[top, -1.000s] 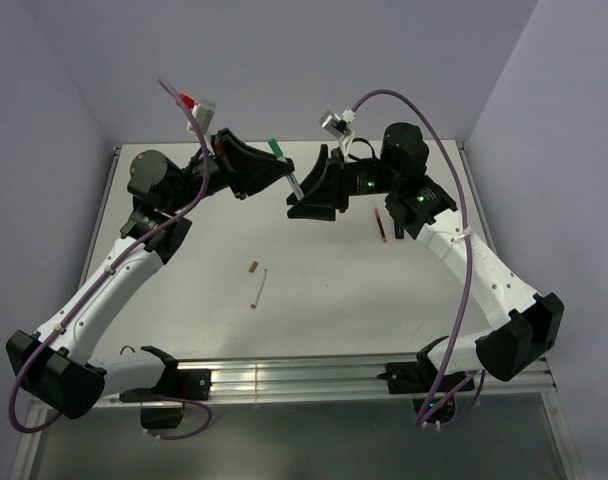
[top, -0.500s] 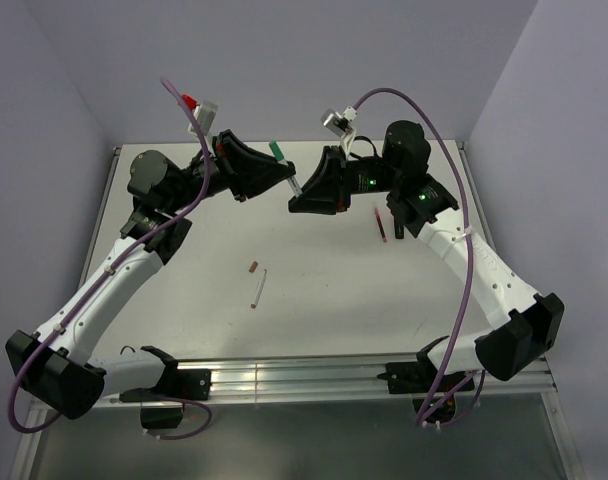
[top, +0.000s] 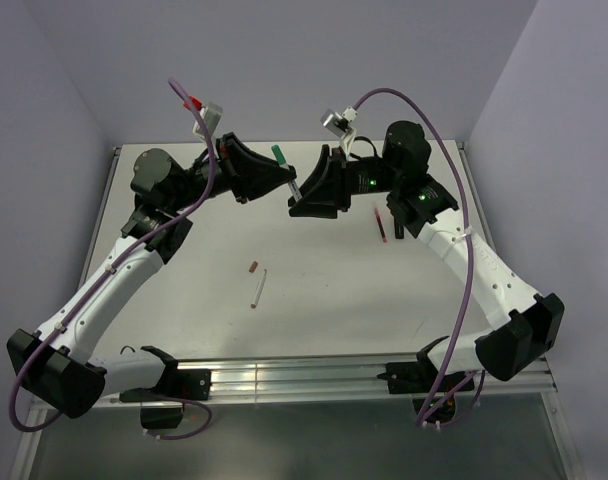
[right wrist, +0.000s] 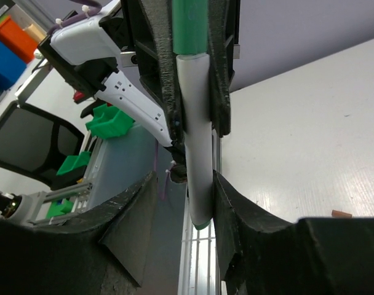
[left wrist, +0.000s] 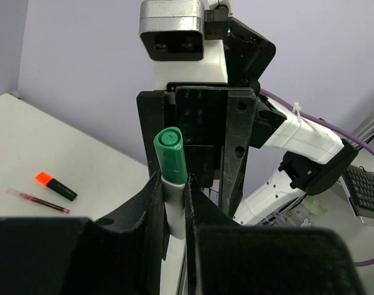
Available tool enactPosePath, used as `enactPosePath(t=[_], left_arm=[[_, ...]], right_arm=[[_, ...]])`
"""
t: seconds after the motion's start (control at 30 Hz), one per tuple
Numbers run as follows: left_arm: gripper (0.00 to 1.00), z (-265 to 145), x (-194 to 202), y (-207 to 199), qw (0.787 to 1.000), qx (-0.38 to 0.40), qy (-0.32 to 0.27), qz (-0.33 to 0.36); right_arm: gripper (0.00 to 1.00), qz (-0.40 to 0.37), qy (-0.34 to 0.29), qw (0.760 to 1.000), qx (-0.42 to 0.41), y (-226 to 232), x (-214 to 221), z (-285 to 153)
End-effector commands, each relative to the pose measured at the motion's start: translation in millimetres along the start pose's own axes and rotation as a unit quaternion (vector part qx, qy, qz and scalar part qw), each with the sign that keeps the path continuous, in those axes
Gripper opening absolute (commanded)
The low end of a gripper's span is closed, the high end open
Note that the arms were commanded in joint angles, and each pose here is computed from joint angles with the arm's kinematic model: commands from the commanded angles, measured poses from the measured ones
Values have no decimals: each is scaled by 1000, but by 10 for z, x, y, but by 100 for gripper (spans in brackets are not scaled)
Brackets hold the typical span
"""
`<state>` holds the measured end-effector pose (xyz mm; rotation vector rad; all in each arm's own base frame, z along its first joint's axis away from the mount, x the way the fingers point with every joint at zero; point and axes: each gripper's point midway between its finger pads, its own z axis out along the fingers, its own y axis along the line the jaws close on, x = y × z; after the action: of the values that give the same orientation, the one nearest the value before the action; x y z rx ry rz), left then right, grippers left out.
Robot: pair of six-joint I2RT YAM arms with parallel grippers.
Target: Insert the pens into the pen caps
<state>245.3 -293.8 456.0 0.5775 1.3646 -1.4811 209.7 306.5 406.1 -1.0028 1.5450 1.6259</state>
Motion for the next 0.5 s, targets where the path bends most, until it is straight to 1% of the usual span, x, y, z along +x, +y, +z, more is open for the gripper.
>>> enactPosePath(t=[0.0, 0.23, 0.27, 0.37, 0.47], left_arm=[[0, -35, -44, -54, 1000, 8, -2, 22], [0, -29, -102, -57, 1000, 9, -5, 29], [0, -29, -104, -51, 1000, 8, -4, 28], [0, -30, -96, -37, 1000, 8, -4, 29], [0, -27, -80, -23, 1000, 9, 0, 28]], right_arm=[[47, -33, -6, 999, -9, 120, -62, -42], [43, -35, -5, 999, -9, 98, -42, -34], [42, -26, -1, 1000, -7, 92, -13, -39], [38, -32, -2, 999, -6, 105, -17, -47], [30, -35, 0, 999, -5, 119, -16, -50]])
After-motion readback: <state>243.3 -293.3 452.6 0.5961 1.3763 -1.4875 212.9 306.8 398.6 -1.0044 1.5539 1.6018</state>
